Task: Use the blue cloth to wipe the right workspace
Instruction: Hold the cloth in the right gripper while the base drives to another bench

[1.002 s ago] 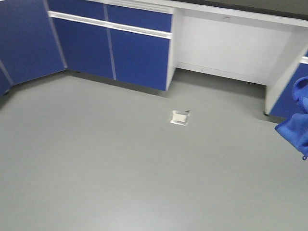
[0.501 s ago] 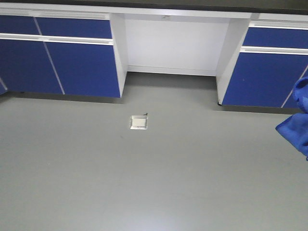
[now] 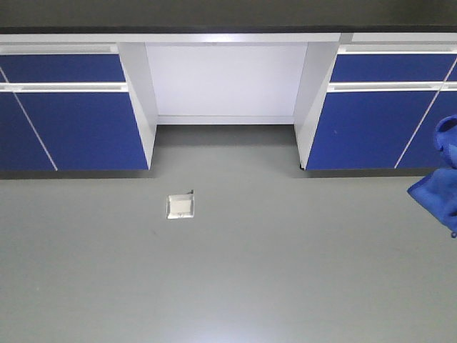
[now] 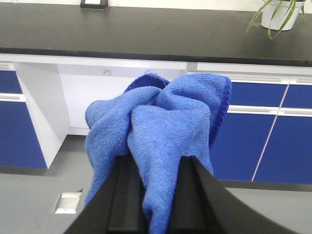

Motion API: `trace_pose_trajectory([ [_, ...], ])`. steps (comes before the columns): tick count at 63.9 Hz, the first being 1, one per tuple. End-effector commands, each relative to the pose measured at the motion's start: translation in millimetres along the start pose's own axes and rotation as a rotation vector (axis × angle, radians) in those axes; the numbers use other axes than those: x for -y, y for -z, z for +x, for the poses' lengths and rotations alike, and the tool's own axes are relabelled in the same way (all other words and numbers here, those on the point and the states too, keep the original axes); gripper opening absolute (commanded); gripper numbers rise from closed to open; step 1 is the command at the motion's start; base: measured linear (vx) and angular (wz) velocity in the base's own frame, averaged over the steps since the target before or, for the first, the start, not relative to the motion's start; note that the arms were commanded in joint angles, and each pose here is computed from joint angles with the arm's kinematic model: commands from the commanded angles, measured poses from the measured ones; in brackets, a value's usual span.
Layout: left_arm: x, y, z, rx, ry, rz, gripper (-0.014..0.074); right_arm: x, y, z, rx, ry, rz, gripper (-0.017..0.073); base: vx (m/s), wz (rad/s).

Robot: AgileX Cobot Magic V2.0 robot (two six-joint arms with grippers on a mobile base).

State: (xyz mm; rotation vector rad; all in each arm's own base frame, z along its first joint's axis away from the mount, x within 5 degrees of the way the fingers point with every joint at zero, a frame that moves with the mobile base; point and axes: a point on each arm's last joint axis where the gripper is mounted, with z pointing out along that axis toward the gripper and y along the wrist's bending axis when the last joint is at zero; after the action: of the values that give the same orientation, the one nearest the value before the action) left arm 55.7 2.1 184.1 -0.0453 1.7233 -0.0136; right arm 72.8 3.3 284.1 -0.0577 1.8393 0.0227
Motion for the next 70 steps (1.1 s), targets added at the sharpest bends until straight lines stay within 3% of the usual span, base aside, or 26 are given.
trace_pose_trajectory([
  [1,0.7,-1.0,2.2,0.064,0.008,0.009,-0.0006,0.2,2.8,-16.4,0.107,0.012,0.001,-0.0004,0.32,-0.07],
  [70,0.7,-1.0,2.2,0.064,0.008,0.009,-0.0006,0.2,2.8,-16.4,0.107,0.012,0.001,-0.0004,0.4,-0.06],
])
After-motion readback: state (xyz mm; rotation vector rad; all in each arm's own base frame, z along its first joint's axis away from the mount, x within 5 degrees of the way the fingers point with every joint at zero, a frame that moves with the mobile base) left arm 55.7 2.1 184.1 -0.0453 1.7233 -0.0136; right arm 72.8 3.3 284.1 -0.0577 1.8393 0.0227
